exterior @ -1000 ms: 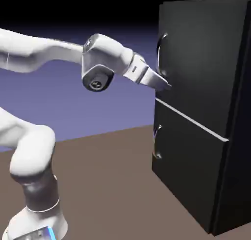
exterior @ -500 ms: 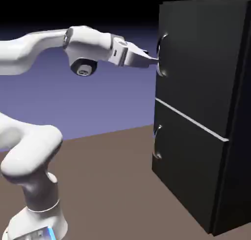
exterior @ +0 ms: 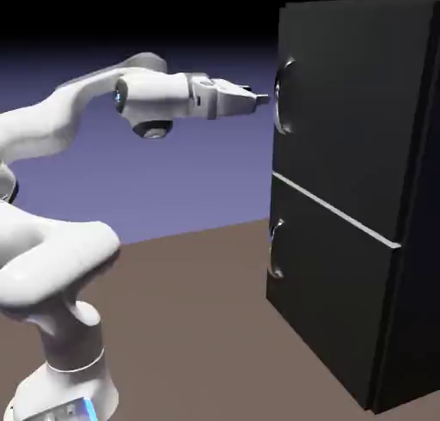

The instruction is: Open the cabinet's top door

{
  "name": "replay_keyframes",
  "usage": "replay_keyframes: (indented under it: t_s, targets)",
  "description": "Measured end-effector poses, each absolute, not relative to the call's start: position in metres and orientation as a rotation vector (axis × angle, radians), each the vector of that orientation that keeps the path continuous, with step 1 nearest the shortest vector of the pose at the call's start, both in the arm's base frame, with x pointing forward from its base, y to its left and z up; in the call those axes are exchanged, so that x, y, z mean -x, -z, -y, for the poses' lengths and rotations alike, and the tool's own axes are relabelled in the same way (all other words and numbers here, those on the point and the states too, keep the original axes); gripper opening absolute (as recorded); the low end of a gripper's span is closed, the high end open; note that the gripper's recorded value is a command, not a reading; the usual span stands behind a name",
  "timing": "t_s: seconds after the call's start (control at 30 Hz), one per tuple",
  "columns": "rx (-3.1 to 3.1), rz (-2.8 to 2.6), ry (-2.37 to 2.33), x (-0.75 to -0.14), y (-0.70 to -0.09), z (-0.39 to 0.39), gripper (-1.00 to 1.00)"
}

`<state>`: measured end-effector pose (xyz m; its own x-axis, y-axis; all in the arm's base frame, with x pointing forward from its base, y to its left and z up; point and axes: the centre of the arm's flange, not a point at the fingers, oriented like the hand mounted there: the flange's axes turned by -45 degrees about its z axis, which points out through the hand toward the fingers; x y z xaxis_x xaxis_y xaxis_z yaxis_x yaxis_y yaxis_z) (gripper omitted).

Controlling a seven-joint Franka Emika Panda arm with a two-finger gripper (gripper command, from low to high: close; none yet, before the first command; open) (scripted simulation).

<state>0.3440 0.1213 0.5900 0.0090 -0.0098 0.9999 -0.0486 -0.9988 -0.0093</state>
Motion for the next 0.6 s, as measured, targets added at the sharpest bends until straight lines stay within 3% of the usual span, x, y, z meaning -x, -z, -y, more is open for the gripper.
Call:
replay_keyframes:
  t_s: [0.2,0.23,0.6]
  targets:
    - [-2.198,0.050,-2.198,-0.391,-0.585,-0.123,0.00]
    - [-2.198,0.050,-2.198,-0.398,-0.585,-0.122,-1.00]
    - [-2.323,-0.255,-2.324,-0.306,-0.585,-0.076,-1.00]
